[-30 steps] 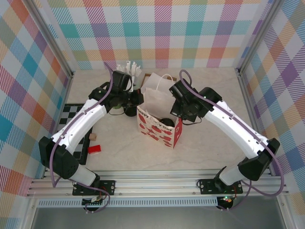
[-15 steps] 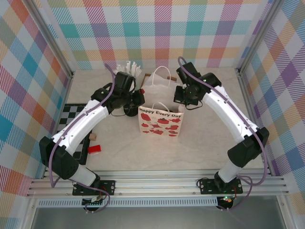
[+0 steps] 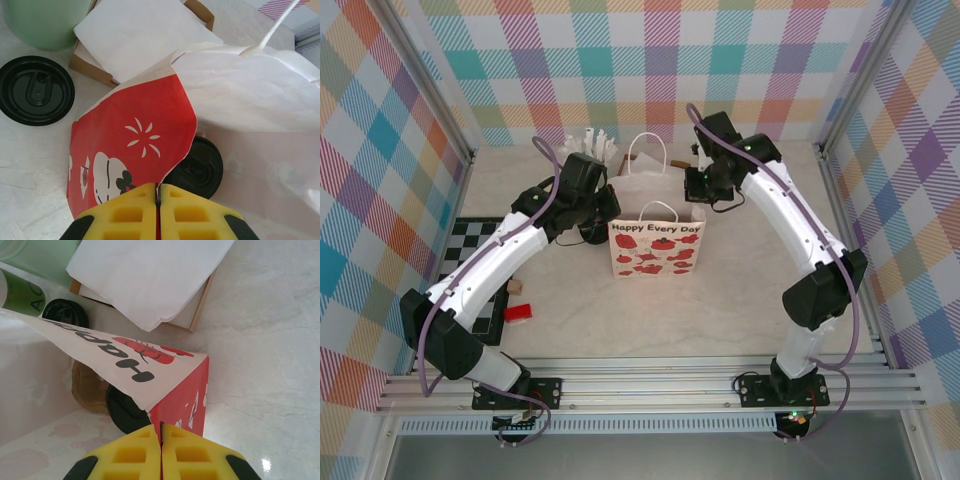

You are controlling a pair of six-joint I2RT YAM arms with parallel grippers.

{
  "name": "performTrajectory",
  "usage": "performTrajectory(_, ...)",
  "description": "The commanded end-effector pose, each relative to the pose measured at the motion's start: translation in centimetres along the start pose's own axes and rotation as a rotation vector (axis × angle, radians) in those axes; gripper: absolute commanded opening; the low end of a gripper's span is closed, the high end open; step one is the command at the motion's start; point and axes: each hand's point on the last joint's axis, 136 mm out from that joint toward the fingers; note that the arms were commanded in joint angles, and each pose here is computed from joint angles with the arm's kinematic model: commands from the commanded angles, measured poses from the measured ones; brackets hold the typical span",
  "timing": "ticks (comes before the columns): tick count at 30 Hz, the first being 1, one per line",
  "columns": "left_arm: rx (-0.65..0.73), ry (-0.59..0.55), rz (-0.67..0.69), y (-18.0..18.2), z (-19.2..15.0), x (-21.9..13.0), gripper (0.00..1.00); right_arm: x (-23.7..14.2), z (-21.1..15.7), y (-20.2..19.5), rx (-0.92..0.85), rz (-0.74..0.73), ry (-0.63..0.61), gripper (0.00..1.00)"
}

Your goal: Pack the takeout coffee

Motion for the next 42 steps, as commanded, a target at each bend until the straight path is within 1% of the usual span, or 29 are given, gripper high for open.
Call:
performTrajectory(1,-0.004,-0.017,0.01,0.1,-0.1,-1.1,0.1,-0.2,0.6,0.5,-0.035,0.03,0.005,0.08)
performTrajectory(3,0.01,-0.018,0.028,0.5,0.0,-0.7,0.12,-0.2,0.6,0.4,-0.017,0.024,0.009,0.09)
performTrajectory(7,0.026,-0.006,0.036,0.6,0.4,-0.1,0.12,0.0,0.2,-0.8,0.042,-0.039,0.015,0.13)
performTrajectory(9,0.032,-0.002,0.03,0.3,0.6,0.0,0.13,-0.1,0.1,-1.0,0.054,-0.051,0.016,0.18)
performTrajectory(11,0.05,0.006,0.021,-0.1,0.8,0.0,0.17,-0.4,0.1,-0.9,0.056,-0.047,0.013,0.23)
performTrajectory(13,0.076,0.016,0.019,-0.4,0.9,0.2,0.2,-0.9,0.2,-1.0,0.063,-0.053,0.001,0.27)
performTrajectory(16,0.102,0.032,0.022,-0.5,1.3,0.7,0.18,-2.0,0.3,-1.3,0.077,-0.071,-0.02,0.33)
performTrajectory(18,0.11,0.044,0.025,-0.5,1.5,1.1,0.17,-2.7,0.3,-1.3,0.086,-0.071,-0.036,0.43)
performTrajectory(20,0.116,0.058,0.026,-0.5,1.5,1.4,0.17,-3.4,0.2,-1.2,0.092,-0.063,-0.056,0.6)
performTrajectory(23,0.125,0.074,0.027,-0.6,1.5,1.7,0.2,-4.8,0.2,-0.8,0.093,-0.034,-0.098,0.73)
performTrajectory(26,0.136,0.086,0.02,-0.8,1.4,1.4,0.28,-6.2,0.3,-0.6,0.095,-0.017,-0.144,0.85)
performTrajectory(27,0.141,0.088,0.013,-0.9,1.4,1.2,0.31,-6.7,0.3,-0.6,0.097,-0.014,-0.162,0.87)
performTrajectory(30,0.158,0.081,-0.012,-1.3,1.5,0.1,0.41,-8.1,0.4,-0.7,0.099,-0.008,-0.231,0.98)
performTrajectory(31,0.165,0.075,-0.019,-1.4,1.5,-0.4,0.45,-8.6,0.4,-0.6,0.093,-0.002,-0.257,1.0)
performTrajectory(35,0.188,0.034,-0.035,-1.4,2.1,-2.6,0.63,-9.5,-0.2,0.6,0.01,0.073,-0.312,1.0)
performTrajectory(39,0.196,-0.03,-0.053,-1.0,3.2,-5.0,0.81,-9.6,-0.9,1.6,-0.03,0.139,-0.322,1.0)
performTrajectory(42,0.197,-0.105,-0.069,-0.5,4.6,-7.1,0.94,-9.8,-1.4,3.7,-0.11,0.254,-0.325,1.0)
Point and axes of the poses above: each hand's point on the last joint's axis, 136 mm out from that joint toward the fingers, its own x axis out along the fingers, its own y axis along the line the jaws close on, z = x × y, and after that the axes turned 11 degrees about -x, right-handed
